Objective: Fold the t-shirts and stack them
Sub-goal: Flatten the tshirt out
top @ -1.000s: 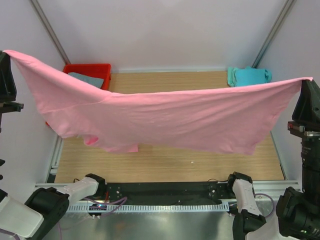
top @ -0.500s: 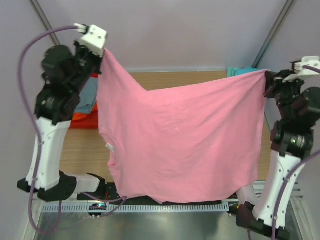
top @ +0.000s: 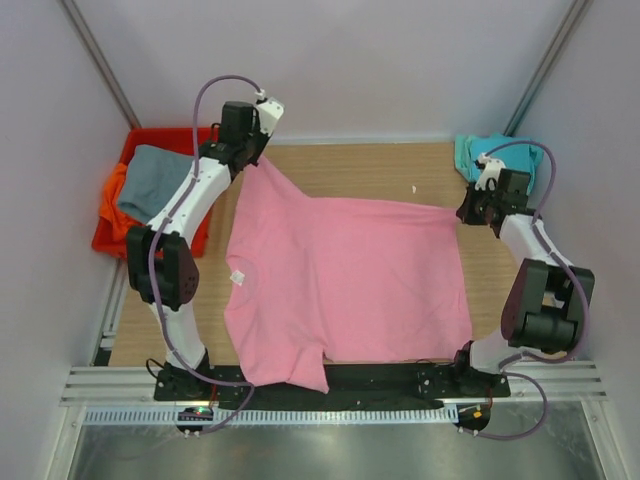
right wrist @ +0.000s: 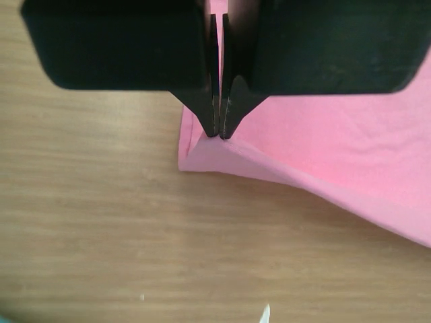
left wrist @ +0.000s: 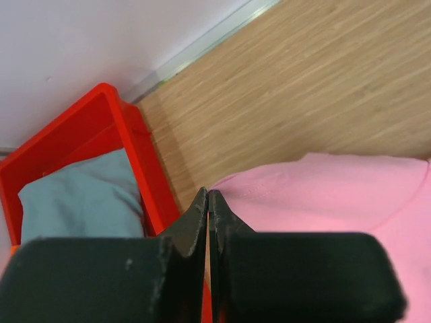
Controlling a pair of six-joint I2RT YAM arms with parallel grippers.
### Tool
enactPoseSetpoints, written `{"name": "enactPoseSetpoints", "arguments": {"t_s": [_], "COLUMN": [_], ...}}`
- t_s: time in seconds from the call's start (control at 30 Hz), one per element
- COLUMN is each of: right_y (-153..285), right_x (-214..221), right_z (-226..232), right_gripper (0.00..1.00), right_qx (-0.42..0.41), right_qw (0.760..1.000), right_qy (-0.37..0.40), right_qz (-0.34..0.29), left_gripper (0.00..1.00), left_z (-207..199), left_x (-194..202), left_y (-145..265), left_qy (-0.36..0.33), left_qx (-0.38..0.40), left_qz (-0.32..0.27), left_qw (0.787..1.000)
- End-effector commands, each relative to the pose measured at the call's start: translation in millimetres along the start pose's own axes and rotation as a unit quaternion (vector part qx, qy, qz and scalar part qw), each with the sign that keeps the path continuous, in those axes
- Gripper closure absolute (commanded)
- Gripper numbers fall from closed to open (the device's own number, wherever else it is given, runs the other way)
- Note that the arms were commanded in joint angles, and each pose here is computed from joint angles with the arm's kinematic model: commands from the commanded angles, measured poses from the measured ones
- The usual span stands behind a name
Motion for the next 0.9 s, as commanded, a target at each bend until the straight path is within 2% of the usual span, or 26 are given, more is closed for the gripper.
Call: {"name": "enactPoseSetpoints", "arguments": {"t_s": [0.0,0.43,0.87], "right_y": [-9,-83,-151], "right_x": [-75,-84,-114], "right_z": [-15,-7,-33], "right_gripper": [0.99,0.99,0.99], "right_qx": [0.038,0.026,0.055], "right_qw": [0.991,0.993,0.992], "right_qy": [0.056,0.056,0.036], "right_qz": [-0.113,-0.103,-0.103], "left_gripper": [1.00,1.00,1.00], "left_z": [29,28,25], "left_x": [-55,-52,-39], "left_y": [7,-46,-106], "left_qy": [0.029,0.027,0.022], "left_qx": [-0.060,-0.079,-0.098], "left_qz": [-0.108,-0.098,-0.083], "left_qw": [0.992,0.992,0.991]}}
Point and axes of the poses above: each gripper's point midway between its finger pads, its own y axis back along the fingers, its own z axis along the line the jaws close on, x = y × z, the point moved 7 cm from there along y, back along the fingers, and after that the axes turned 6 degrees about y, right-handed, at the moved point
